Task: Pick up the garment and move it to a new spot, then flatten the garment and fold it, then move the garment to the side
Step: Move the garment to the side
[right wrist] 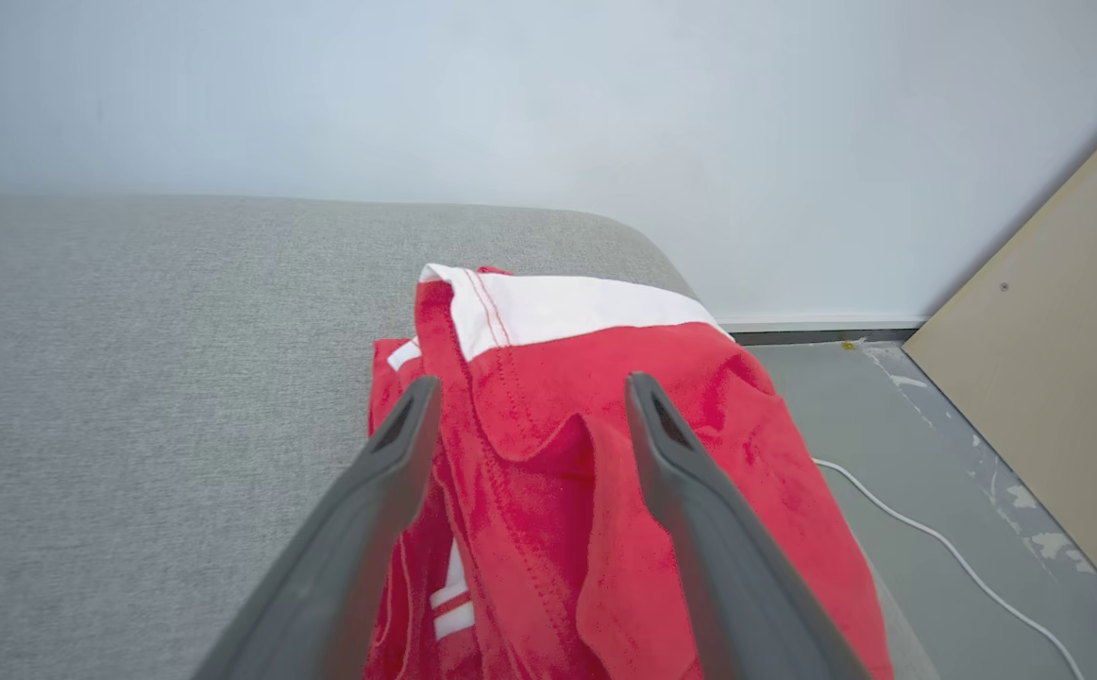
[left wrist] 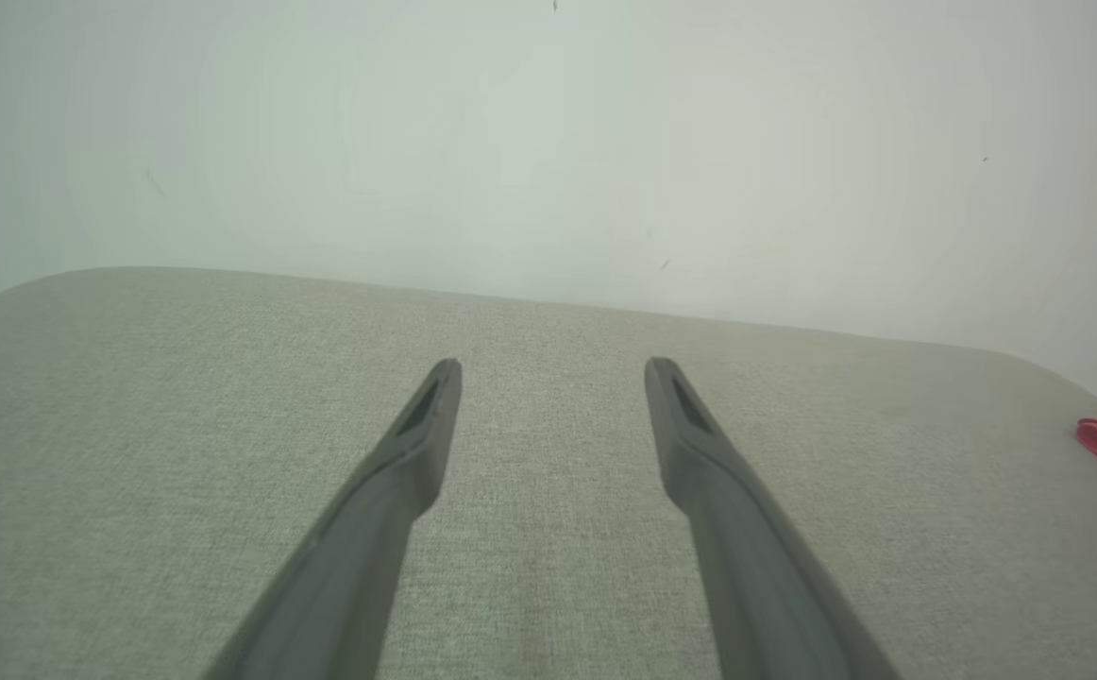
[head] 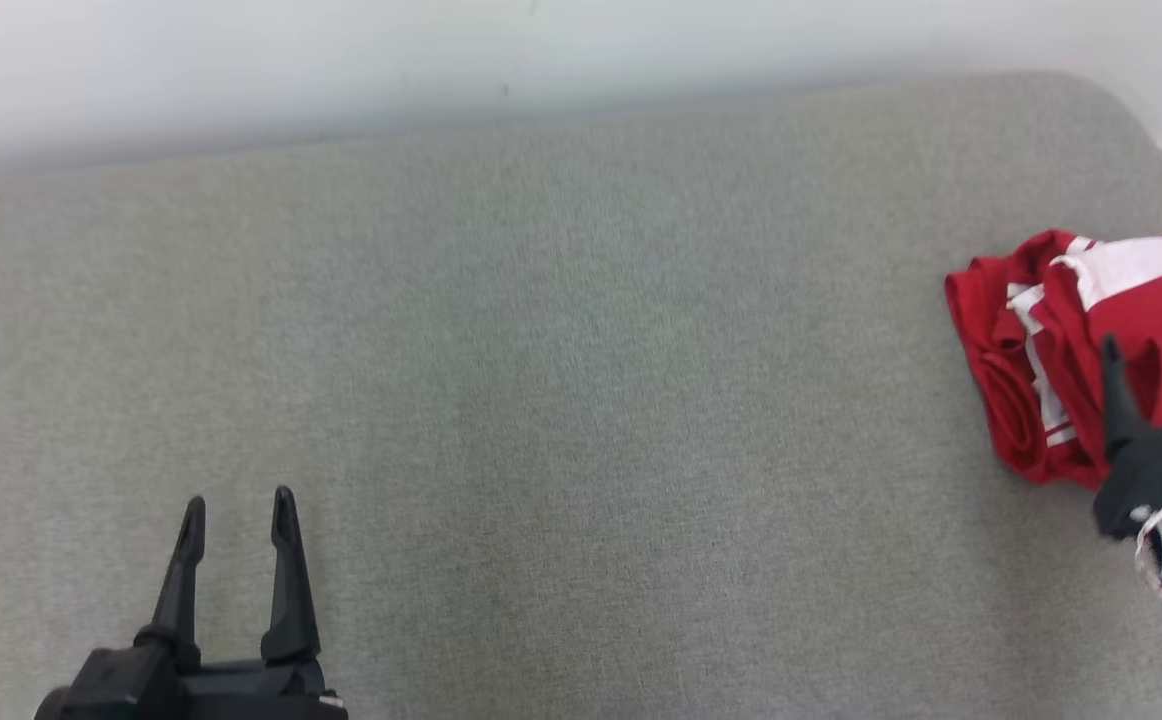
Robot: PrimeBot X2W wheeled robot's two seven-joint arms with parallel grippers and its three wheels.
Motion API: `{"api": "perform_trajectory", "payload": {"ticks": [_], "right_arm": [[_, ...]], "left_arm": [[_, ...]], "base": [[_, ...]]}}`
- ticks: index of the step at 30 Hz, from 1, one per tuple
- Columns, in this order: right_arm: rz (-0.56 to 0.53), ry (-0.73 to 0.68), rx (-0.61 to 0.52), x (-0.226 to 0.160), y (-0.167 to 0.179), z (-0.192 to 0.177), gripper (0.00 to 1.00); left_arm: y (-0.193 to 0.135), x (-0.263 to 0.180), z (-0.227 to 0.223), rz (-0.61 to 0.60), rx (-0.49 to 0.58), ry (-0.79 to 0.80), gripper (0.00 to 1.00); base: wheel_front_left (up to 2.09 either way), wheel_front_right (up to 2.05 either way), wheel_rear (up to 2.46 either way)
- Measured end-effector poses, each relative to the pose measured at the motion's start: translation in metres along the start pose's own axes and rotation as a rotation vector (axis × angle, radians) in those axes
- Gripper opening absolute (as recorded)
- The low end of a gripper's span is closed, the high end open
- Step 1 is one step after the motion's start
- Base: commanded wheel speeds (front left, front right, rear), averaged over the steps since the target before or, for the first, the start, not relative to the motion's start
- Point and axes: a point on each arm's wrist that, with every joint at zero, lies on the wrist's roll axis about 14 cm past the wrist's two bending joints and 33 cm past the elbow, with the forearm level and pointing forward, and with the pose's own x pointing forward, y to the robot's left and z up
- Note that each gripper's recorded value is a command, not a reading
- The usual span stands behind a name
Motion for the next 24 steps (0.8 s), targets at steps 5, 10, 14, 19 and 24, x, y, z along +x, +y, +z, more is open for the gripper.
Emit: {"api": "perform_trajectory", "payload": {"ticks": [5,10,14,19,24], "right_arm": [[0.075,-0.099,0.056,-0.034,0.028,0.019,1.00],[0.125,-0.168,0.117,-0.068,0.048,0.028,1.00],[0.155,-0.234,0.173,-0.090,0.062,0.032,1.00],[0.194,-0.283,0.236,-0.107,0.084,0.029,1.00],[0.225,-0.308,0.273,-0.116,0.102,0.022,1.00]], "left_arm": [[0.005,-0.020,0.014,0.031,0.010,-0.022,1.00],[0.014,-0.039,0.024,0.069,0.016,-0.040,1.00],[0.021,-0.052,0.032,0.093,0.024,-0.056,1.00],[0.030,-0.066,0.035,0.116,0.036,-0.060,1.00],[0.034,-0.077,0.035,0.113,0.056,-0.057,1.00]], "base": [[0.00,0.00,0.00],[0.00,0.00,0.00],[0.00,0.00,0.00],[0.00,0.00,0.00],[0.00,0.00,0.00]]}}
